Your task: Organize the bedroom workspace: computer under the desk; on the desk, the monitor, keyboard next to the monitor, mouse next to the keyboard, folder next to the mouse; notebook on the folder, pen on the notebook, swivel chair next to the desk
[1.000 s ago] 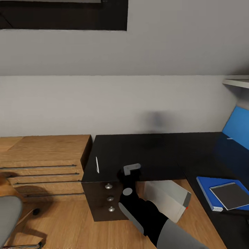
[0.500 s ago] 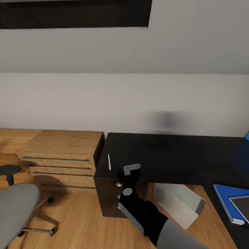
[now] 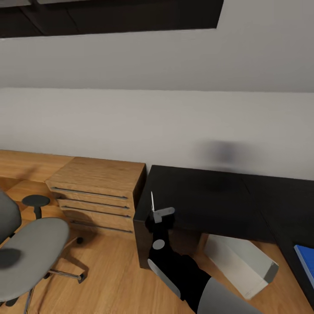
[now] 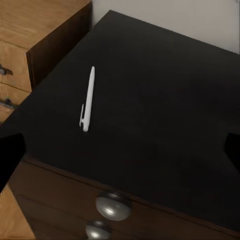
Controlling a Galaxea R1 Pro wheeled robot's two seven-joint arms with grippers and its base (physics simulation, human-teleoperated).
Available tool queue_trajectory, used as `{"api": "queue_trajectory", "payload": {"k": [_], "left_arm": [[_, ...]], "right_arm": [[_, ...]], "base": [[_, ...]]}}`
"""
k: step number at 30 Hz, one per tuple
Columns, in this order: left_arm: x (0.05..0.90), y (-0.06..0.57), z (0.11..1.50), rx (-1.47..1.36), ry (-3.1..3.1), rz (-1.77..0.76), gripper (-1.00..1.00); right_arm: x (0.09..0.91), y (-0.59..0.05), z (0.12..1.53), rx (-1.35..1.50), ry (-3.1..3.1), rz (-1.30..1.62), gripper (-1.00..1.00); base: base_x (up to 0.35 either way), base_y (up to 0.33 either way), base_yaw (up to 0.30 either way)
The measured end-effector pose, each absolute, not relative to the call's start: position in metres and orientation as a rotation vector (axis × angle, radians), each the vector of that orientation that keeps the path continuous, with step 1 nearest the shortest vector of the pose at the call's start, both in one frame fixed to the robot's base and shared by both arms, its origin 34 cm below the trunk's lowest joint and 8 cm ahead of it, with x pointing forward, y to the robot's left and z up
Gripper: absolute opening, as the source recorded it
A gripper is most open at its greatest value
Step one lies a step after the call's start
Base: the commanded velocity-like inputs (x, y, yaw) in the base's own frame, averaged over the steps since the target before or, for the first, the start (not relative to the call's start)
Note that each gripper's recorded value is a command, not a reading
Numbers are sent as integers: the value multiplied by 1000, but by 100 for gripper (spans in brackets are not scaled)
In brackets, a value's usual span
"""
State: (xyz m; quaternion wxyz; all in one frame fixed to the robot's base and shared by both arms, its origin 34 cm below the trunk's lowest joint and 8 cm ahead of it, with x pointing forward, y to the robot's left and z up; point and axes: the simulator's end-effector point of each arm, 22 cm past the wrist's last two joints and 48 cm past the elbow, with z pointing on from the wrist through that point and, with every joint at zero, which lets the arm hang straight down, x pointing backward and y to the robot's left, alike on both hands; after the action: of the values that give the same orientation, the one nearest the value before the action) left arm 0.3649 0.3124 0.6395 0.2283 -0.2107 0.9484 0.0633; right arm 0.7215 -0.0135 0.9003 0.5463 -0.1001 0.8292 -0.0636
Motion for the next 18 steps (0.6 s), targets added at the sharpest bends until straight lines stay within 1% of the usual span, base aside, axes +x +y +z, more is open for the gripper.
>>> {"api": "queue_trajectory", "payload": {"k": [10,18], "left_arm": [[361,311,637,-581,2623,175,100],[358,311,634,-581,2635,179,100]], "right_arm": [[721,-13,895,-244,1973,-150,100],[721,-14,890,-245,1980,-152,100]], "base": [[0,0,233],[0,0,201]]}}
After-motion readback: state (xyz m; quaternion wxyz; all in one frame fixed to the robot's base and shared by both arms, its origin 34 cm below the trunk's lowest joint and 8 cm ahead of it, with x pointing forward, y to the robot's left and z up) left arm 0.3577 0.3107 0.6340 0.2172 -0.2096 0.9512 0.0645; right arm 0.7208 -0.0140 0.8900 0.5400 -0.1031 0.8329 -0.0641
